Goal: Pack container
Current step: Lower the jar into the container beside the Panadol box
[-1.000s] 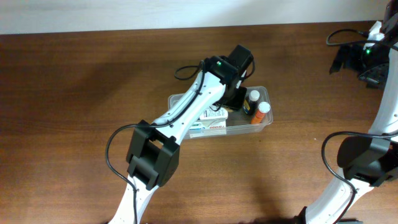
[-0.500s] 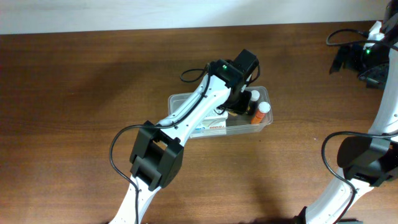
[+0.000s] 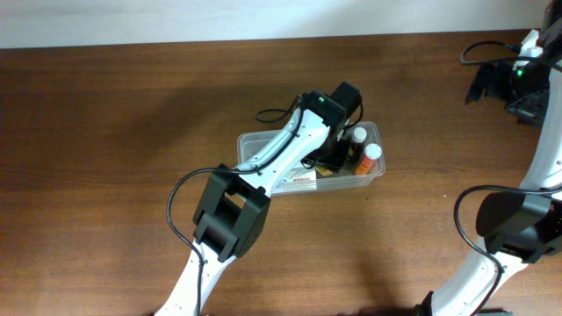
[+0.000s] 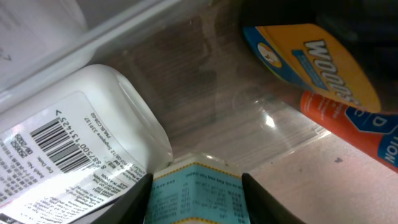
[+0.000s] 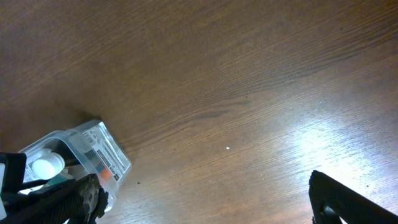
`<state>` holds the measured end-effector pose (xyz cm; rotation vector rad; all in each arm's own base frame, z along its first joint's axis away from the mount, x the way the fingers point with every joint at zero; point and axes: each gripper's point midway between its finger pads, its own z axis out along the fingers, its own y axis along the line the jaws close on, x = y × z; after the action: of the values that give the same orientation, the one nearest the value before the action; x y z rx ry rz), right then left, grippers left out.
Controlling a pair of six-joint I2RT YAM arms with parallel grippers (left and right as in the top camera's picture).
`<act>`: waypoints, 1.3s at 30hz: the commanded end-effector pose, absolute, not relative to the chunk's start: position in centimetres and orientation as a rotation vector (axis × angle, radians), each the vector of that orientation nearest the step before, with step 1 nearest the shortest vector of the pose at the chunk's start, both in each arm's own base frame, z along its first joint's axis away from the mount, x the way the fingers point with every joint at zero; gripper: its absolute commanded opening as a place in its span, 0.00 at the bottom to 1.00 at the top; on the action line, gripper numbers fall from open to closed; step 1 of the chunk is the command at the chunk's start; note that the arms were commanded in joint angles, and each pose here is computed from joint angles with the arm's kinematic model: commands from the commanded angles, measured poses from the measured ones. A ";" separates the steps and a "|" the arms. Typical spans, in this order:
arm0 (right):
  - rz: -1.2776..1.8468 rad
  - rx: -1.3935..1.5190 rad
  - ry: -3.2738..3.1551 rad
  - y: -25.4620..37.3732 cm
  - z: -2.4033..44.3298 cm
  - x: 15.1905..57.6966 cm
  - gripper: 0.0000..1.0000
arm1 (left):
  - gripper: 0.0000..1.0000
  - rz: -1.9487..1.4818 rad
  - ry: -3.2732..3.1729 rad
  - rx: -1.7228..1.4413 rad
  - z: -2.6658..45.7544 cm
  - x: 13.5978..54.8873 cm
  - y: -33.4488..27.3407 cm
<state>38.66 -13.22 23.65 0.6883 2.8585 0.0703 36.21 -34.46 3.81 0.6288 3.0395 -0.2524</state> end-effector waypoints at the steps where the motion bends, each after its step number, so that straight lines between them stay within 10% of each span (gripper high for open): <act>1: 0.063 0.690 2.843 -13.4 24.3 38.3 0.98 | 0.41 -0.278 3.040 0.614 4.2 36.1 -34.9; 39: 0.063 0.691 2.843 -13.4 24.3 38.3 0.98 | 0.41 -0.190 3.133 0.488 4.0 35.0 -33.4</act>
<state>38.67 -13.22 23.65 0.6882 2.8582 0.0703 35.38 -34.07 4.10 0.5325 3.1037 -0.2501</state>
